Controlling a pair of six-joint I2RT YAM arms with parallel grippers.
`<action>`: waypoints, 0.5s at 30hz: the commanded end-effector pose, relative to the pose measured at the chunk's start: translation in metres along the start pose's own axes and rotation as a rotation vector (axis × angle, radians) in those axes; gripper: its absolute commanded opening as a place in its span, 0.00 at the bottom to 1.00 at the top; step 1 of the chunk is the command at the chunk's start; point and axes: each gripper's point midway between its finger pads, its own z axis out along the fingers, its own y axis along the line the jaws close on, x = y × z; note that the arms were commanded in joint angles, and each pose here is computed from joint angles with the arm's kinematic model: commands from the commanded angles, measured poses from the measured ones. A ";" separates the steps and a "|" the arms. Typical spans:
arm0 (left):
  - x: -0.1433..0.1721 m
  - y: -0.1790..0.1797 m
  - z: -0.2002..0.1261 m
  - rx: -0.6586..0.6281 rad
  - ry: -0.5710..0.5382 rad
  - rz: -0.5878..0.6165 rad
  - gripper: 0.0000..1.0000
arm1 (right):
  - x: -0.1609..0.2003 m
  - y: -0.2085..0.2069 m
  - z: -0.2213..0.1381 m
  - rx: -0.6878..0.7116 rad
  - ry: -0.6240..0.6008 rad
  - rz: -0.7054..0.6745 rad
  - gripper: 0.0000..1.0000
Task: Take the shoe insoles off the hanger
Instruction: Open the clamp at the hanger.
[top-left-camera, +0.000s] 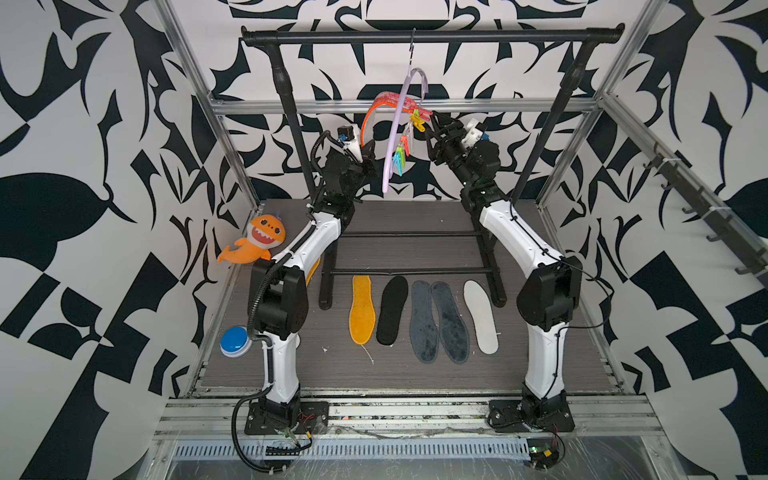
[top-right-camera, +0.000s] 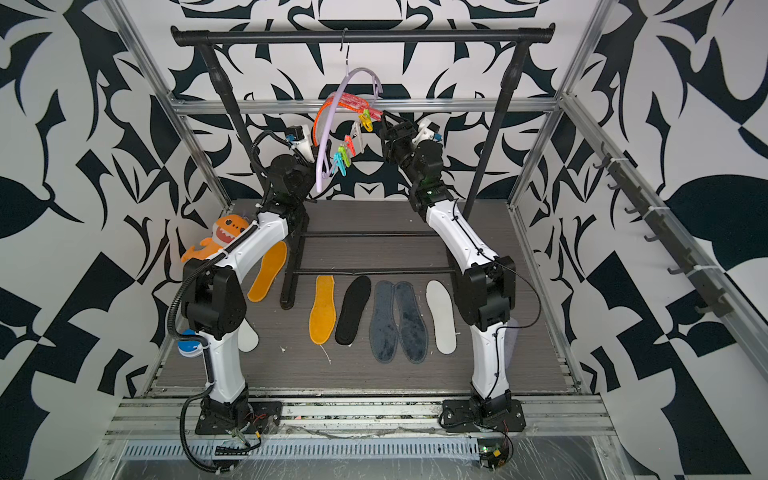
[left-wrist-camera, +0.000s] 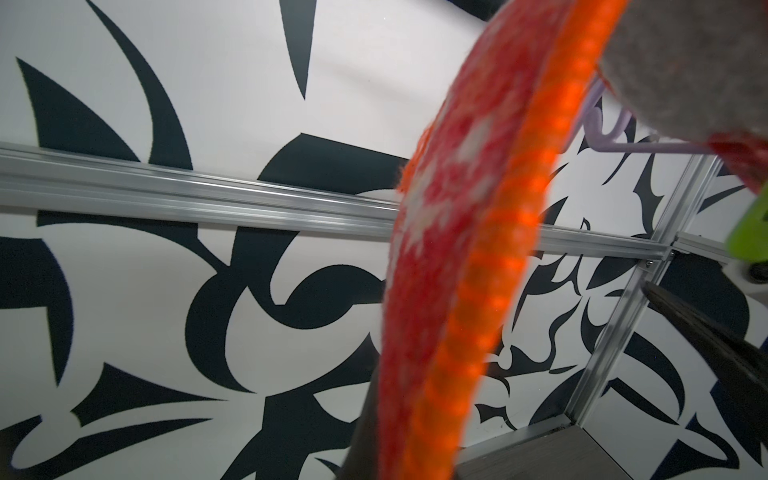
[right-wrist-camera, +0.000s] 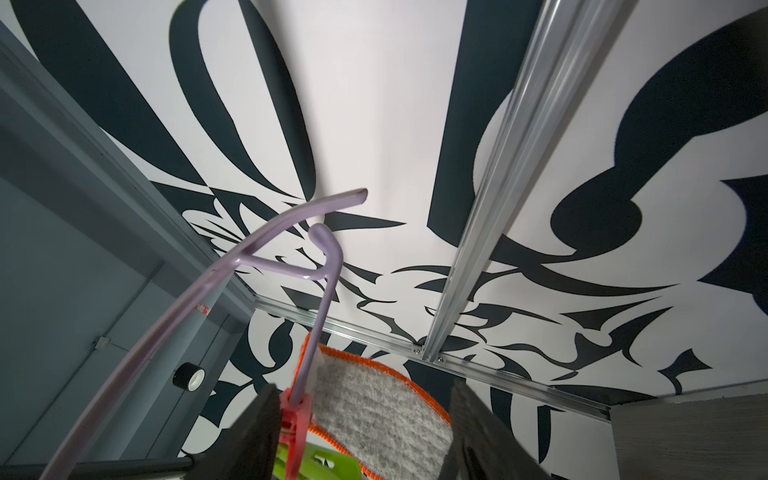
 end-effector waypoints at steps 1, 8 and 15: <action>-0.011 0.000 -0.001 0.012 -0.038 -0.006 0.00 | -0.009 0.072 -0.020 -0.153 -0.071 -0.040 0.69; -0.011 0.000 -0.001 0.015 -0.038 -0.007 0.00 | -0.002 0.089 -0.017 -0.187 -0.027 -0.051 0.65; -0.012 -0.001 -0.002 0.020 -0.037 -0.010 0.00 | 0.001 0.082 -0.013 -0.160 -0.025 -0.025 0.66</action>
